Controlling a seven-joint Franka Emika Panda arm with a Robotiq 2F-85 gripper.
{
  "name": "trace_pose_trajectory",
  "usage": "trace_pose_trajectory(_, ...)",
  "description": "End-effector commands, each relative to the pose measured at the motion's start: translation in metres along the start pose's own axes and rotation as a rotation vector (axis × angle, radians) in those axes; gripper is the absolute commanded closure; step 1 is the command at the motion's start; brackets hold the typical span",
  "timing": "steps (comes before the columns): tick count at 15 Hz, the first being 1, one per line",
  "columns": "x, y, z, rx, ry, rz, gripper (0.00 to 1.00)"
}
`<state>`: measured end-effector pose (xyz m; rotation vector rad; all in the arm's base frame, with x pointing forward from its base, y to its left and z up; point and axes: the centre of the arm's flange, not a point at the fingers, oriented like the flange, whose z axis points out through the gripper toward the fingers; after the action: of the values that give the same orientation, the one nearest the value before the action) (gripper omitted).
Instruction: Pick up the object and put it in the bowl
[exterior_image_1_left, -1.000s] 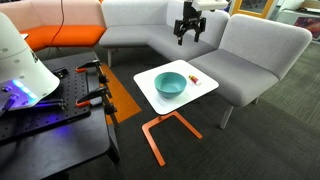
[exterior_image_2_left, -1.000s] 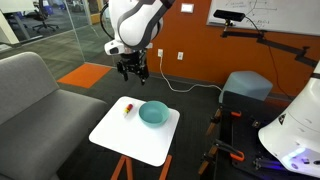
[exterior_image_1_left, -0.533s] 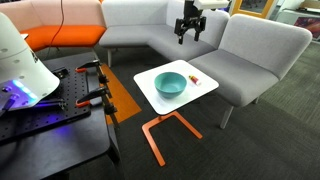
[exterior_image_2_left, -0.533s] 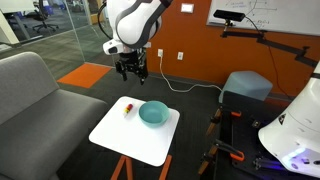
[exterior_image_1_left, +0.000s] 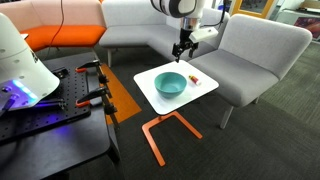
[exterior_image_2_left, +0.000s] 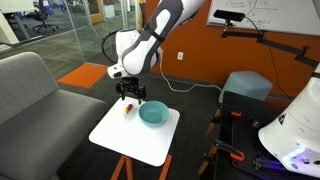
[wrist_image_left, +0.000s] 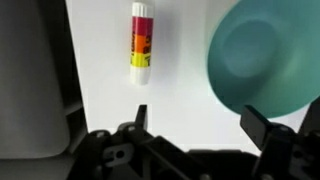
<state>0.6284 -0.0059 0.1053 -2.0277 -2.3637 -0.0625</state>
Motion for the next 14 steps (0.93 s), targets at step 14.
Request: trace_pose_trajectory(14, -0.029, 0.072, 0.1, -0.016, 0.022, -0.014, 0.17)
